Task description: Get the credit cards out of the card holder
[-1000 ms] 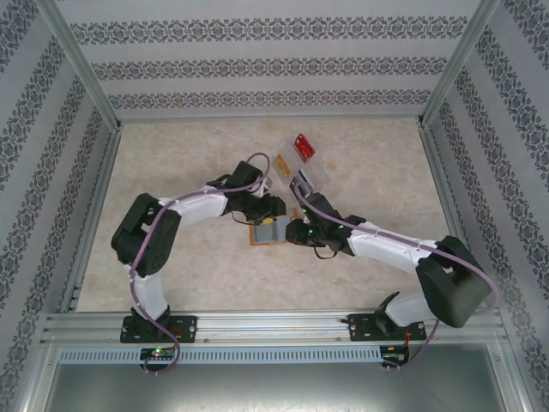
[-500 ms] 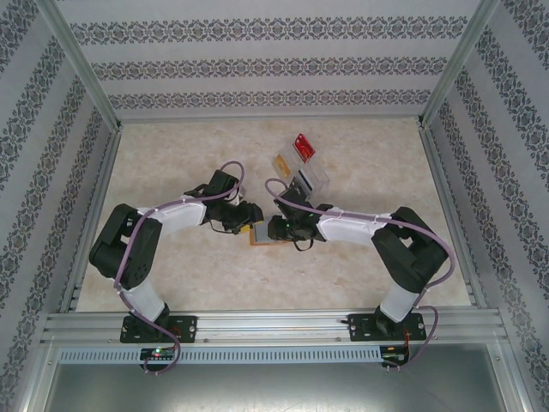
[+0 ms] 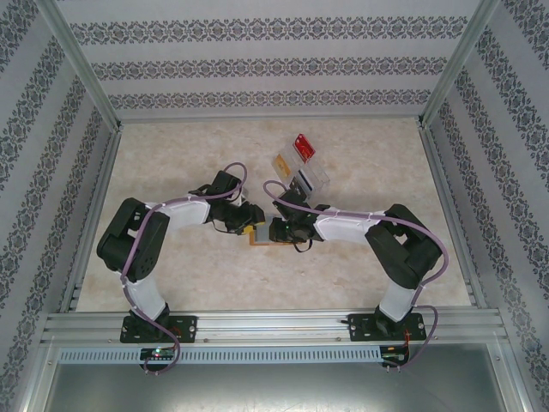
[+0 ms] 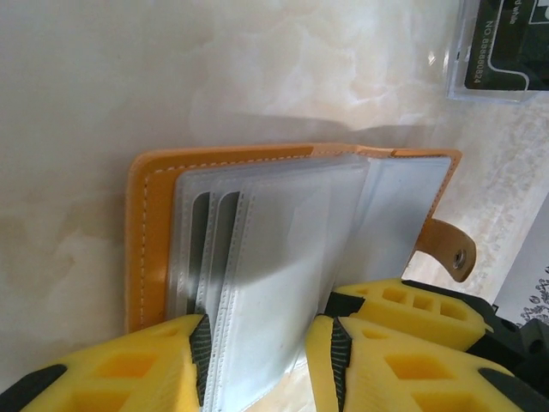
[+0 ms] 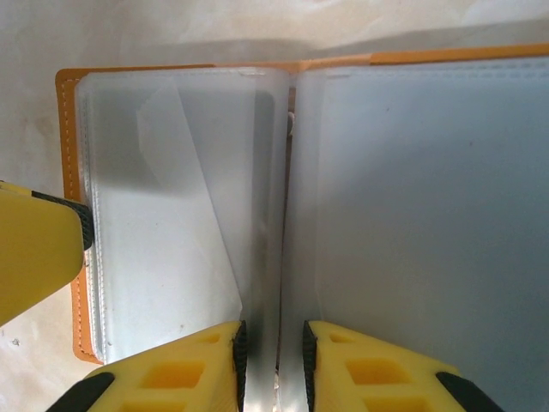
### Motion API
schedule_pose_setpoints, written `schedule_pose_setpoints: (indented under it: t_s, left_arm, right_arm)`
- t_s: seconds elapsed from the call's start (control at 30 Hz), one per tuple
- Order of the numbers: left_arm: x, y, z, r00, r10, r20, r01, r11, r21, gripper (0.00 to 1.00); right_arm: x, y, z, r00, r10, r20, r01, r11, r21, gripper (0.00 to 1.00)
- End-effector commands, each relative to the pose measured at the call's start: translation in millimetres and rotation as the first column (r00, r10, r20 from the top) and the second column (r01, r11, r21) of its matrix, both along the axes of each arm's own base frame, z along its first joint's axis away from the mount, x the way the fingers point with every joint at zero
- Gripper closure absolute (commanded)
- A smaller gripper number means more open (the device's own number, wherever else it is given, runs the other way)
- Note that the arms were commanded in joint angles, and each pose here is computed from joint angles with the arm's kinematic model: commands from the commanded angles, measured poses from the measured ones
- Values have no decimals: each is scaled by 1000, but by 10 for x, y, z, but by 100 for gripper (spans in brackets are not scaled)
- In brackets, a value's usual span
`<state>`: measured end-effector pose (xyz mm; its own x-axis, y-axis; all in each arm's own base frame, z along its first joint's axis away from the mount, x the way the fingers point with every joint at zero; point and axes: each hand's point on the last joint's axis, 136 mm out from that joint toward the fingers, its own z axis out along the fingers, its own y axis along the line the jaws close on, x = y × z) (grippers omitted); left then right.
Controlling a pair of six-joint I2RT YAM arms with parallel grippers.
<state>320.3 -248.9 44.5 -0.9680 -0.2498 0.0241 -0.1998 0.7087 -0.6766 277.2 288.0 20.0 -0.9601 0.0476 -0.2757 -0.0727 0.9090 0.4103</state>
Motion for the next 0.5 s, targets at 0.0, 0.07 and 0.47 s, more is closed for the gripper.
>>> schedule_pose_setpoints:
  t_s: [0.0, 0.07, 0.47]
  left_arm:
    - [32, -55, 27, 1000, -22, 0, 22, 1000, -20, 56]
    - [21, -88, 33, 999, -43, -1, 43, 999, -30, 55]
    - [-23, 52, -15, 995, -93, 16, 91, 989, 120, 52]
  right_arm:
    - [-39, -113, -196, 999, -17, -46, 15, 999, -48, 74]
    - [-42, -124, -210, 998, -20, -51, 18, 999, -47, 74]
    - [-47, -165, -230, 997, -38, -60, 36, 998, -44, 74]
